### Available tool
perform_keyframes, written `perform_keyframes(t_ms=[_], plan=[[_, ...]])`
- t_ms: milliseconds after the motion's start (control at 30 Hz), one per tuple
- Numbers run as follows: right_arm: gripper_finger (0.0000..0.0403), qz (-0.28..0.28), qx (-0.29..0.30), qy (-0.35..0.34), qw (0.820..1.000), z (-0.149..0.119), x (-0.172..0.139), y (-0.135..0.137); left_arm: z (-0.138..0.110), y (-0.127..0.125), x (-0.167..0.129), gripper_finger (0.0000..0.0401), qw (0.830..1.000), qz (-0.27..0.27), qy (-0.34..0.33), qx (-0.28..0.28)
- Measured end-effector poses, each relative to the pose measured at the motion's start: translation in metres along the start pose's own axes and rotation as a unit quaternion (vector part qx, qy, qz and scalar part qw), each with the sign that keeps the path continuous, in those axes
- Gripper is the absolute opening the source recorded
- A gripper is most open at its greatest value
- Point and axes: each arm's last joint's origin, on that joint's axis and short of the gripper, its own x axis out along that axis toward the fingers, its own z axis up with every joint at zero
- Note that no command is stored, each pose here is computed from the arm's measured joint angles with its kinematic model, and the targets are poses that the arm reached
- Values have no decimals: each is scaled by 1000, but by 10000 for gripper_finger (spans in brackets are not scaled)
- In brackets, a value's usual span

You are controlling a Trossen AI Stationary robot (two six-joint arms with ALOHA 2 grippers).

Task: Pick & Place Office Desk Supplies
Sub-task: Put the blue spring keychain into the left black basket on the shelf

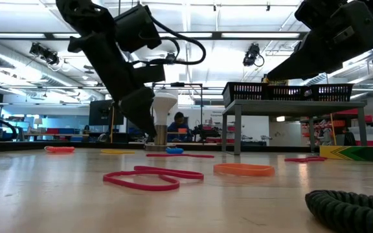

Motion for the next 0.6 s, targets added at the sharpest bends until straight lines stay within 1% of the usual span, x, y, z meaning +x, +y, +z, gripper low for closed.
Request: perform_keyframes(t_ms=[133, 200, 300, 400, 600], plan=[[13, 0, 0, 0, 1000, 0, 0, 0, -1, -1, 0, 170, 999, -6, 4, 45], [13, 0, 0, 0, 1000, 0, 0, 0, 0, 1, 1, 170, 998, -20, 8, 53], [13, 0, 0, 0, 1000, 0, 0, 0, 1, 7, 5, 170, 998, -41, 15, 40], [13, 0, 0, 0, 1000, 0, 0, 0, 3, 15, 8, 170, 999, -38, 16, 25], [13, 0, 0, 0, 1000, 0, 0, 0, 17, 33, 21, 170, 998, -51, -24, 6]])
